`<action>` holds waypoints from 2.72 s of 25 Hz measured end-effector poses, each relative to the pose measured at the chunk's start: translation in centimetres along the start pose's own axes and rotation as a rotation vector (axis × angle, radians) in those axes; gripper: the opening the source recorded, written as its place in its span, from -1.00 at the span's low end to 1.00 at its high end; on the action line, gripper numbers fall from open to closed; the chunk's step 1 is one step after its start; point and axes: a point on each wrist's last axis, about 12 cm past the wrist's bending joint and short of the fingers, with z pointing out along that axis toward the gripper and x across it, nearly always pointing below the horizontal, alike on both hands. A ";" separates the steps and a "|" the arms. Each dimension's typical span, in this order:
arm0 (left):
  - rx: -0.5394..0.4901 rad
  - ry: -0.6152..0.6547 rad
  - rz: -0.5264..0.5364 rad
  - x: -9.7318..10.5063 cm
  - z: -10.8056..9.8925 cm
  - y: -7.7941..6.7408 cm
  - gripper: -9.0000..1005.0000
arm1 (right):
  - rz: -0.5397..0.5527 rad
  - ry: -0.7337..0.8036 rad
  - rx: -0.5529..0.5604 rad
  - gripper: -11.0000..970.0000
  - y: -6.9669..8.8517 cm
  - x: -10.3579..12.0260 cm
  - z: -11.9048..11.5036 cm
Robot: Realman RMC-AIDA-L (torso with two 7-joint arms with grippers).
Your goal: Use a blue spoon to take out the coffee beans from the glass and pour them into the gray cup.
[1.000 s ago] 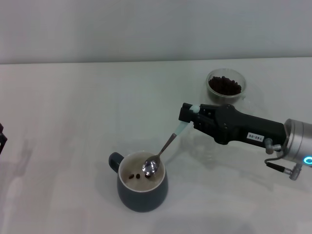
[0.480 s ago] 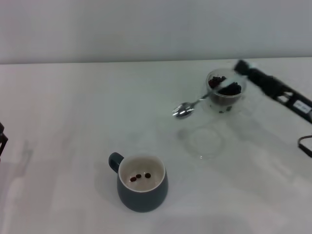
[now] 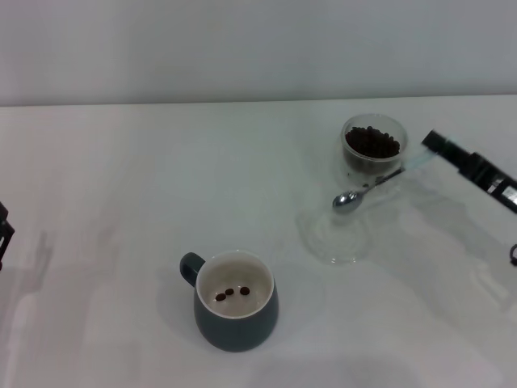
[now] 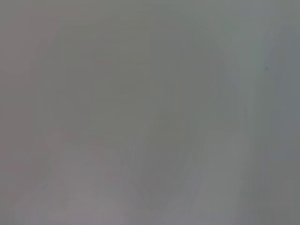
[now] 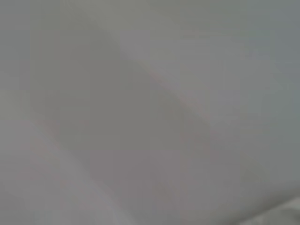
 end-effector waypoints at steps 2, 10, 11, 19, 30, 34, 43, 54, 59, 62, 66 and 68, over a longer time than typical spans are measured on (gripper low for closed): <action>-0.001 0.001 0.000 0.0 0.0 0.0 0.59 | -0.009 0.033 0.020 -0.69 -0.2 0.4 0.3; -0.004 0.000 -0.001 0.0 0.1 0.0 0.59 | -0.012 0.069 0.122 -0.68 -1.3 1.2 0.2; -0.003 0.000 -0.001 0.0 0.1 0.0 0.59 | -0.014 0.071 0.127 -0.67 -1.4 1.2 0.1; -0.003 0.000 -0.001 0.0 0.1 0.0 0.59 | -0.007 0.114 0.129 -0.57 -1.3 2.2 0.3; -0.001 -0.002 -0.004 -0.1 0.2 -0.1 0.60 | 0.008 0.133 0.130 -0.42 -1.2 2.7 0.7; 0.000 -0.003 -0.004 -0.1 0.3 -0.1 0.60 | 0.006 0.132 0.140 -0.37 -1.3 2.6 0.8; -0.006 -0.001 0.001 -0.1 0.4 0.1 0.60 | 0.005 0.005 0.271 0.20 -3.1 0.4 -0.1; -0.017 0.000 -0.008 -0.1 0.4 0.1 0.59 | -0.489 -0.164 0.317 0.71 -3.3 -2.6 -1.8; -0.020 0.002 -0.064 0.0 0.4 -0.1 0.59 | -0.833 -0.201 0.336 0.76 -2.4 -1.9 -1.2; -0.032 0.000 -0.142 0.0 0.4 0.1 0.59 | -0.936 -0.277 0.367 0.74 -1.8 -1.8 -1.3; -0.032 0.001 -0.147 0.0 0.4 0.2 0.59 | -0.945 -0.291 0.374 0.75 -1.7 -1.9 -0.9; -0.032 0.001 -0.144 0.0 0.4 0.2 0.60 | -0.941 -0.279 0.379 0.75 -1.8 -2.0 -0.5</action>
